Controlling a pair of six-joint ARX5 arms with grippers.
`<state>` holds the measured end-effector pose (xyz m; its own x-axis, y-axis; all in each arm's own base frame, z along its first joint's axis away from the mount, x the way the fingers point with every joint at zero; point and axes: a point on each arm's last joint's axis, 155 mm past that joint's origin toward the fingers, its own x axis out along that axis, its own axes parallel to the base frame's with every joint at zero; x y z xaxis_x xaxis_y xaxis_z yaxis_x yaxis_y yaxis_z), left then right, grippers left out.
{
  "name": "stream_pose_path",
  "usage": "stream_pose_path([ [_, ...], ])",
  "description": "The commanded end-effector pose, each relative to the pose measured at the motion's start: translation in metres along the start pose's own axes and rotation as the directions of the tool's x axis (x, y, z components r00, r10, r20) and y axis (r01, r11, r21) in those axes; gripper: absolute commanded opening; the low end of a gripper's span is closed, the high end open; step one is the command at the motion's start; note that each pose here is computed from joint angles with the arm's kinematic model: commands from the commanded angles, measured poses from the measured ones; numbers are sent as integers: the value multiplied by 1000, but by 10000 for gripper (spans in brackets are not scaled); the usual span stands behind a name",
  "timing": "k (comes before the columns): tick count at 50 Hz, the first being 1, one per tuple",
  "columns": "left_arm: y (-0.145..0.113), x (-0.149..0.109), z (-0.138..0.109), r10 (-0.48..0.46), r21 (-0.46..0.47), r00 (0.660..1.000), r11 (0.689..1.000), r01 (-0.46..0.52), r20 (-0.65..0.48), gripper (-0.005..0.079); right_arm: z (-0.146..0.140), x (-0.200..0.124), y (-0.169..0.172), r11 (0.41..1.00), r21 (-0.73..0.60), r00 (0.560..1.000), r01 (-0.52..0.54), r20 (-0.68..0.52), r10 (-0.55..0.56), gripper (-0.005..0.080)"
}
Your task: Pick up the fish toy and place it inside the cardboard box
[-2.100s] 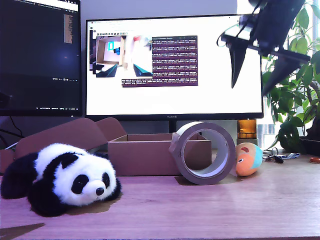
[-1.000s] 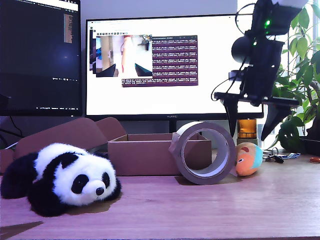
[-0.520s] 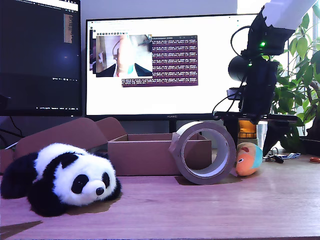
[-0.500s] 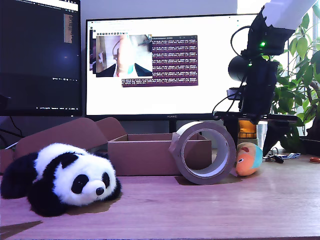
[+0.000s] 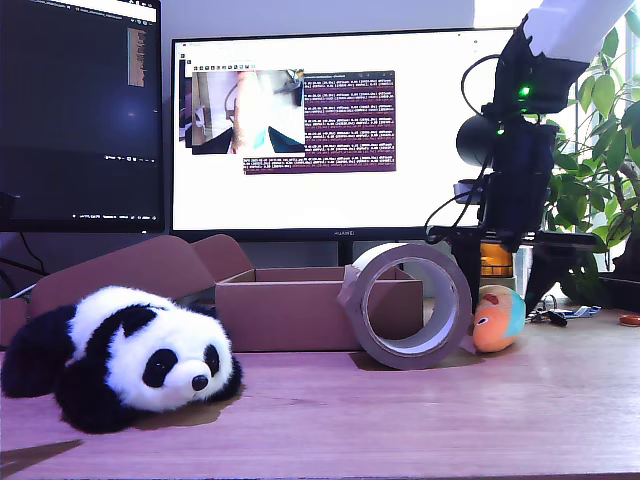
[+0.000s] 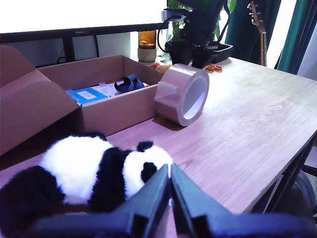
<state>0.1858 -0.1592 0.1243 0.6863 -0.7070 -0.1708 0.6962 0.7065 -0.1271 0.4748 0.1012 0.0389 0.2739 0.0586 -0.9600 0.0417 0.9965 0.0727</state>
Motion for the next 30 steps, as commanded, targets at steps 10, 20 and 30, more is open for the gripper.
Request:
stream_pose_path([
  [10,3,2,-11,9,0,1000,1000,-9,-24,-12,-1,13,7,1000,-9,1000,-5,-12,5,68],
  [20,3,2,-11,9,0,1000,1000,-9,-24,-12,3,-2,9,1000,-10,1000,-3,-20,3,68],
  [30,3,2,-11,8,0,1000,1000,-8,-24,-12,10,-24,10,1000,-9,1000,-1,-26,1,68],
])
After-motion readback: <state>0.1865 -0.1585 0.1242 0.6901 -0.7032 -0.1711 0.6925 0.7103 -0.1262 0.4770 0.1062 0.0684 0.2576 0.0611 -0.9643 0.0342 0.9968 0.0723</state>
